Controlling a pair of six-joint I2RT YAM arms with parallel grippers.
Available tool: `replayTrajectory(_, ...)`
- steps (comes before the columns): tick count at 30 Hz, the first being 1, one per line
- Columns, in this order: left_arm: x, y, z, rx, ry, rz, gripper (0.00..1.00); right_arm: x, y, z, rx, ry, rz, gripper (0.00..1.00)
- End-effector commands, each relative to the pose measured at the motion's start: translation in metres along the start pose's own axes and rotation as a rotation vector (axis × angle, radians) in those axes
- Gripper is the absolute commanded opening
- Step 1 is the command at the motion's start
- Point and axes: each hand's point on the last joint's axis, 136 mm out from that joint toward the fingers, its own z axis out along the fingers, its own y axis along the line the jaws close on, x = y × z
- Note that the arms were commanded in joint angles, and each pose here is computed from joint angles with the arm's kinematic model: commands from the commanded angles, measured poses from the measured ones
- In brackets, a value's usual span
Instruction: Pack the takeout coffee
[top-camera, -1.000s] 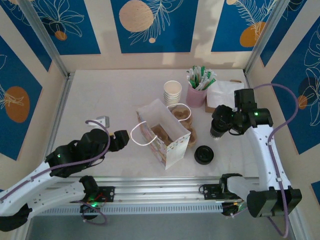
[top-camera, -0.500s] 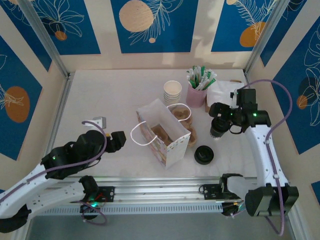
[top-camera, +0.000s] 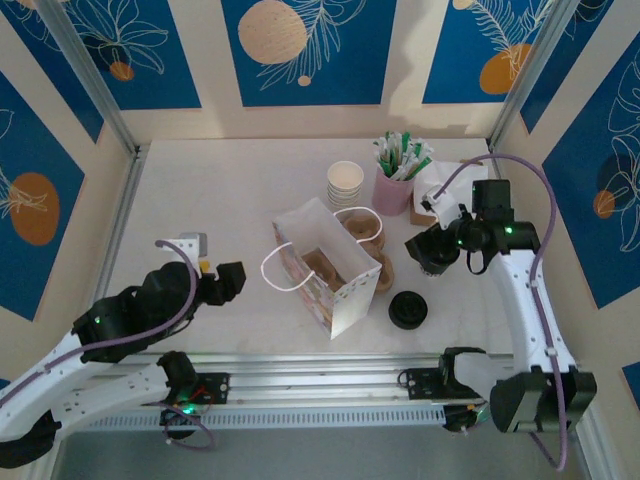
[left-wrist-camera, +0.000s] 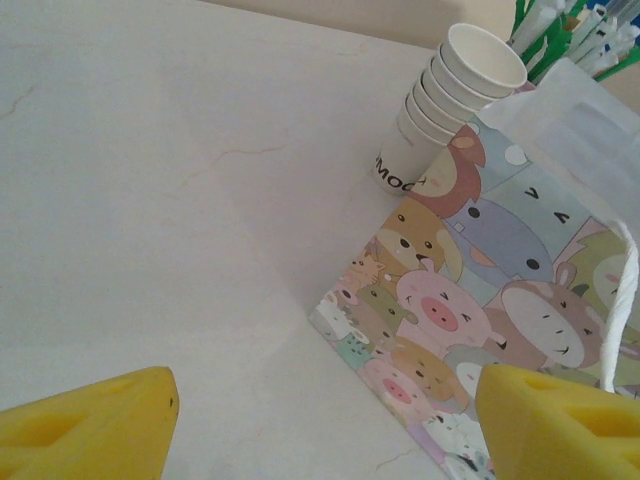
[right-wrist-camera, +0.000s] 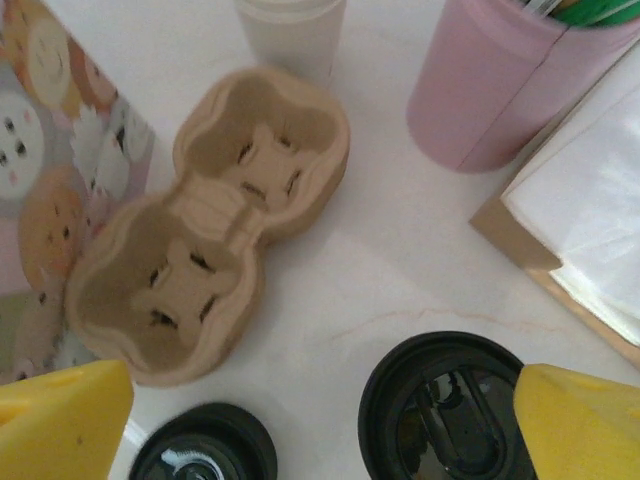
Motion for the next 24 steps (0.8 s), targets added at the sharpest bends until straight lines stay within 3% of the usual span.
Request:
replayTrajectory(1, -0.007, 0.001, -0.007, 0.000, -0.021, 0.076, 0.79, 0.018, -0.001, 0.006, -0.040, 0.066, -0.026, 0.94)
replayTrajectory(6, -0.012, -0.001, -0.010, 0.010, -0.037, 0.117, 0.80, 0.025, -0.036, 0.013, 0.069, 0.126, 0.126, 0.95)
replayTrajectory(24, -0.010, 0.000, -0.009, 0.011, -0.040, 0.103, 0.81, 0.055, -0.056, 0.029, 0.160, 0.245, 0.210, 0.94)
